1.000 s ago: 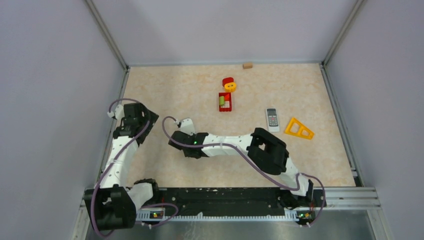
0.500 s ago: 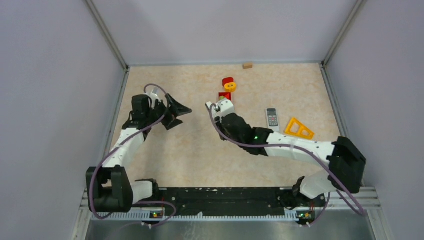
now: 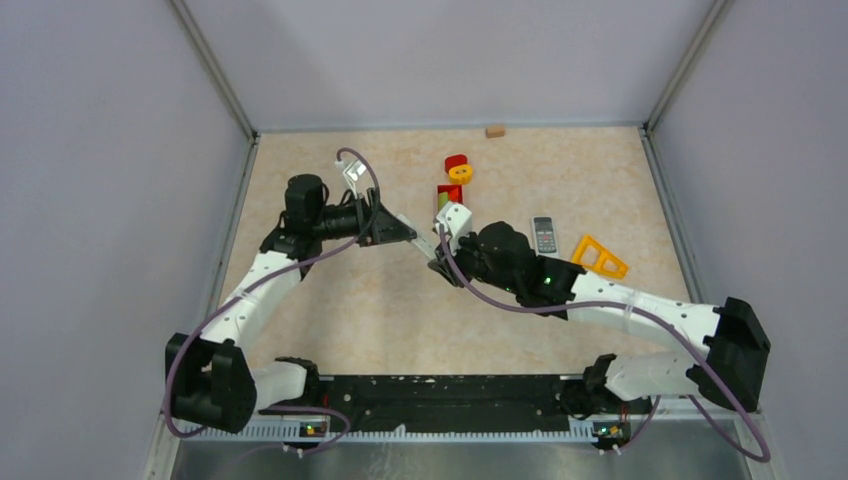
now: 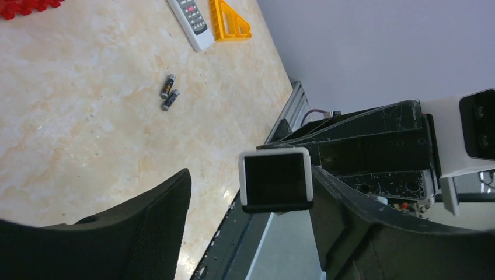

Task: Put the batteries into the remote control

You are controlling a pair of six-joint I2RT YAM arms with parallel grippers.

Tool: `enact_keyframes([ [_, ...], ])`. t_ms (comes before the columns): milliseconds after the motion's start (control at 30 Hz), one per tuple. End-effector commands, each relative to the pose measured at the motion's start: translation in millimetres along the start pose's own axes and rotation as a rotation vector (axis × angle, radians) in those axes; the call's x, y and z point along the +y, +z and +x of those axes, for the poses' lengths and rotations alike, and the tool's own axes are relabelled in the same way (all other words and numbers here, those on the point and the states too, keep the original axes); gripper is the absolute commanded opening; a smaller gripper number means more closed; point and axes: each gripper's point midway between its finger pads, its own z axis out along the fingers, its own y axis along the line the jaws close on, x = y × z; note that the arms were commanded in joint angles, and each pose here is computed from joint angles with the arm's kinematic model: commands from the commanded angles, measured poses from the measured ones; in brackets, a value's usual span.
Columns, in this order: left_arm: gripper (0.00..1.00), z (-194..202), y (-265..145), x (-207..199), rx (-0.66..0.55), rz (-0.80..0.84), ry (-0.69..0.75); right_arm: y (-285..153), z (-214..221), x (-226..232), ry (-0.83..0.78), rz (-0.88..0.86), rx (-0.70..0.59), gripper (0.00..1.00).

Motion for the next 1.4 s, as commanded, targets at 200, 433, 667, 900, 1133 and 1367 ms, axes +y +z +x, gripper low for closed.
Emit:
enact_keyframes([
  [200,0.56,-2.5,-6.7,-30.7,0.016,0.067,0.106,-10.7,-32.4,9.5,-0.079,-0.084,-0.061,0.00],
  [433,0.55,3.1,-7.4,-38.1,0.056,0.108,0.062,-7.1,-36.2,0.6,-0.076,-0.032,-0.075,0.00],
  [667,0.43,2.7,-6.8,-41.3,0.077,0.120,0.020,-4.8,-38.6,-2.8,-0.085,-0.013,-0.082,0.00],
  [900,0.46,0.1,-4.1,-39.1,0.084,0.117,-0.007,-3.4,-36.6,1.3,-0.099,-0.038,-0.076,0.00],
  [1133,0.36,0.4,-2.3,-36.9,0.088,0.116,-0.019,-2.2,-35.3,2.0,-0.103,-0.041,-0.073,0.00],
  [1367,0.00,-3.4,-3.4,-39.0,0.064,0.123,0.066,-4.5,-30.7,7.0,-0.066,-0.064,-0.055,0.26],
])
